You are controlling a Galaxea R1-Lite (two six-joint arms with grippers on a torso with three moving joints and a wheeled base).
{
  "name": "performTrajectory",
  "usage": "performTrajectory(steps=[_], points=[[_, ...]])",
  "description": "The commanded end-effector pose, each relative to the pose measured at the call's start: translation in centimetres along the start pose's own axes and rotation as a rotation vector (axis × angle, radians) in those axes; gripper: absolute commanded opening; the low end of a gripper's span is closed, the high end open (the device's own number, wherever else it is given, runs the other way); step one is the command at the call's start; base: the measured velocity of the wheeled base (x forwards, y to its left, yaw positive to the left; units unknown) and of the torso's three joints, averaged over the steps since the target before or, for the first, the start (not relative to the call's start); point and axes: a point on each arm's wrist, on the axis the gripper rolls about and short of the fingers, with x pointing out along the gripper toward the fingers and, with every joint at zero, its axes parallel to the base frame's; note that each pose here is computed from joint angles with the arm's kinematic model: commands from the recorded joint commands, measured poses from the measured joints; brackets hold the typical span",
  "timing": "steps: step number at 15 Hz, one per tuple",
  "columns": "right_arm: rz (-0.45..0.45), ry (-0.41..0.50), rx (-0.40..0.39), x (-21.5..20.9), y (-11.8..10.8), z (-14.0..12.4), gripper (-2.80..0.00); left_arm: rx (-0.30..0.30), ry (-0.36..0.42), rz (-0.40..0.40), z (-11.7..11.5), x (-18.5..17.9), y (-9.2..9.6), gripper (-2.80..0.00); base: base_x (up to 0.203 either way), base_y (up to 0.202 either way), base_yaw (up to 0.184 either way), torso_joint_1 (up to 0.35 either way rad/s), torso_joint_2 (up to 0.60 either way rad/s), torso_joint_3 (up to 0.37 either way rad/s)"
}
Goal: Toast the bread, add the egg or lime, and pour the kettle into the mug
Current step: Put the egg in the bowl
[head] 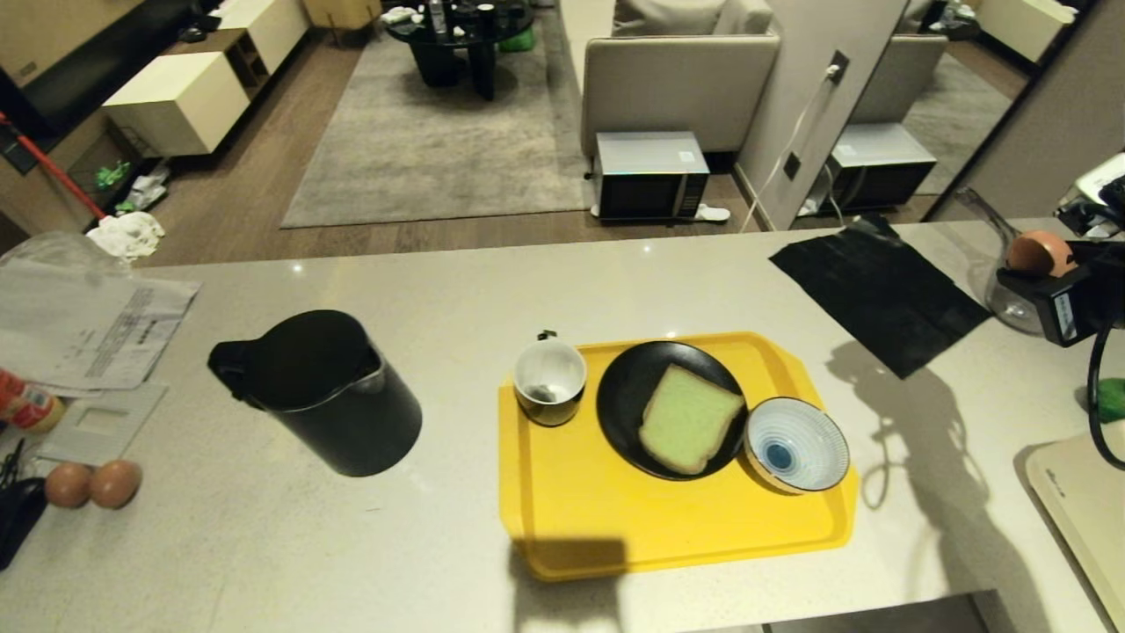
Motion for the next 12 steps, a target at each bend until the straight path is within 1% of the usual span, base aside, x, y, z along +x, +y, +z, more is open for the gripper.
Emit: performTrajectory(steps=[1, 2, 3, 4, 5, 6, 8, 12], points=[[0.022, 0.006, -0.052, 0.1, 0.5, -0.1, -2.80, 0.000, -0.001, 0.000, 0.0, 0.0, 0.0, -2.80, -0.003, -0.005, 0.150, 0.006, 0.00, -0.002], [0.028, 0.009, -0.097, 0.2, 0.7, -0.2, -2.80, 0.001, -0.001, 0.000, 0.0, 0.0, 0.0, -2.80, -0.003, 0.006, 0.128, 0.004, 0.00, 0.005], [0.035, 0.023, -0.167, 0.3, 0.9, -0.6, -2.80, 0.000, -0.001, 0.000, 0.0, 0.0, 0.0, -2.80, -0.001, 0.003, 0.073, 0.004, 0.00, -0.001], [0.060, 0.044, -0.201, 0.3, 1.7, -1.2, -2.80, 0.001, -0.001, 0.000, 0.0, 0.0, 0.0, -2.80, 0.000, 0.000, 0.000, 0.000, 0.00, 0.000], [0.085, 0.045, -0.214, 0.4, 2.5, -1.2, -2.80, 0.000, -0.001, 0.000, 0.0, 0.0, 0.0, -2.80, 0.000, 0.000, 0.000, 0.000, 0.00, 0.000], [0.090, 0.057, -0.235, 0.4, 3.0, -1.1, -2.80, 0.001, -0.001, 0.002, 0.0, 0.0, 0.0, -2.80, 0.000, 0.000, 0.000, 0.000, 0.00, 0.000], [0.114, 0.077, -0.321, 0.2, 3.3, -1.0, -2.80, 0.000, -0.001, 0.000, 0.0, 0.0, 0.0, -2.80, 0.000, 0.000, 0.000, 0.000, 0.00, 0.000], [0.173, 0.059, -0.505, -0.6, 4.4, -0.9, -2.80, 0.000, -0.001, 0.000, 0.0, 0.0, 0.0, -2.80, 0.000, 0.000, 0.000, 0.000, 0.00, 0.000]])
